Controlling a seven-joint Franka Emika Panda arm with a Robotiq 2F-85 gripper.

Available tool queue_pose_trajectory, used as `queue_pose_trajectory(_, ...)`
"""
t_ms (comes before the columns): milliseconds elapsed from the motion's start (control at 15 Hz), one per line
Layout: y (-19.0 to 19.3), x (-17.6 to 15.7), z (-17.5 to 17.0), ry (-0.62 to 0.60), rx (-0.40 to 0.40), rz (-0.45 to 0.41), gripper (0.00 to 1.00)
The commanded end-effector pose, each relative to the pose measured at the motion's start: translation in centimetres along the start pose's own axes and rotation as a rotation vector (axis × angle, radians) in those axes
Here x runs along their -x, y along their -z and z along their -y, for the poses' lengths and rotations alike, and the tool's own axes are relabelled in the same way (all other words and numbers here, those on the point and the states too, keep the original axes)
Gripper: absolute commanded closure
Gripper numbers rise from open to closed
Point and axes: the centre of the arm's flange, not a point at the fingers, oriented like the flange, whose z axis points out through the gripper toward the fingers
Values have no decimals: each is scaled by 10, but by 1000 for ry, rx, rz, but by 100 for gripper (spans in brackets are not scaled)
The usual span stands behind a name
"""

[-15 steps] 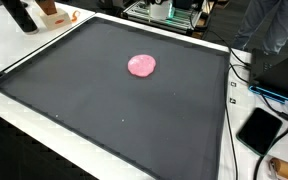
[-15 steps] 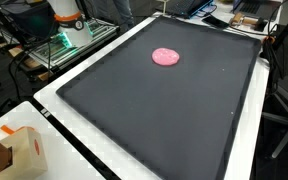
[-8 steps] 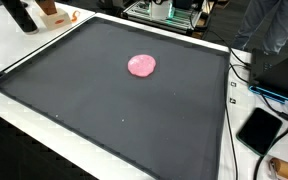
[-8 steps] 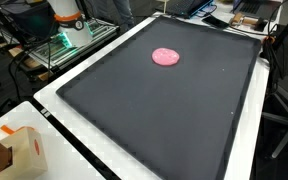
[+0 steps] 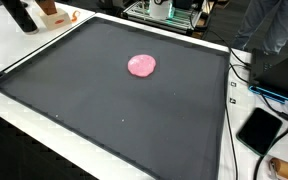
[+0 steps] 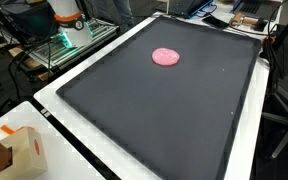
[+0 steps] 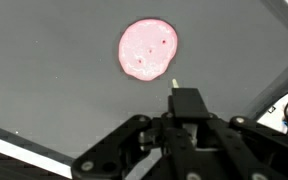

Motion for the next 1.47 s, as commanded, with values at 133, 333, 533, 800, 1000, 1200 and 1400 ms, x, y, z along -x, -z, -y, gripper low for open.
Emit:
queue_pose_trajectory(133, -17, 13, -72, -69, -220, -78, 97)
queue_pose_trajectory(333, -35, 25, -101, -93, -321, -130, 97)
queue_pose_trajectory(533, -51, 39, -121, -104, -413, -167, 97)
queue_pose_trajectory(800, -74, 57, -136, -94, -538, -204, 97)
queue_pose_trajectory(1000, -90, 69, -145, -73, -609, -220, 97)
queue_pose_trajectory(1200, -107, 81, -153, -59, -662, -226, 97)
queue_pose_trajectory(1400, -125, 91, -160, -54, -673, -229, 97)
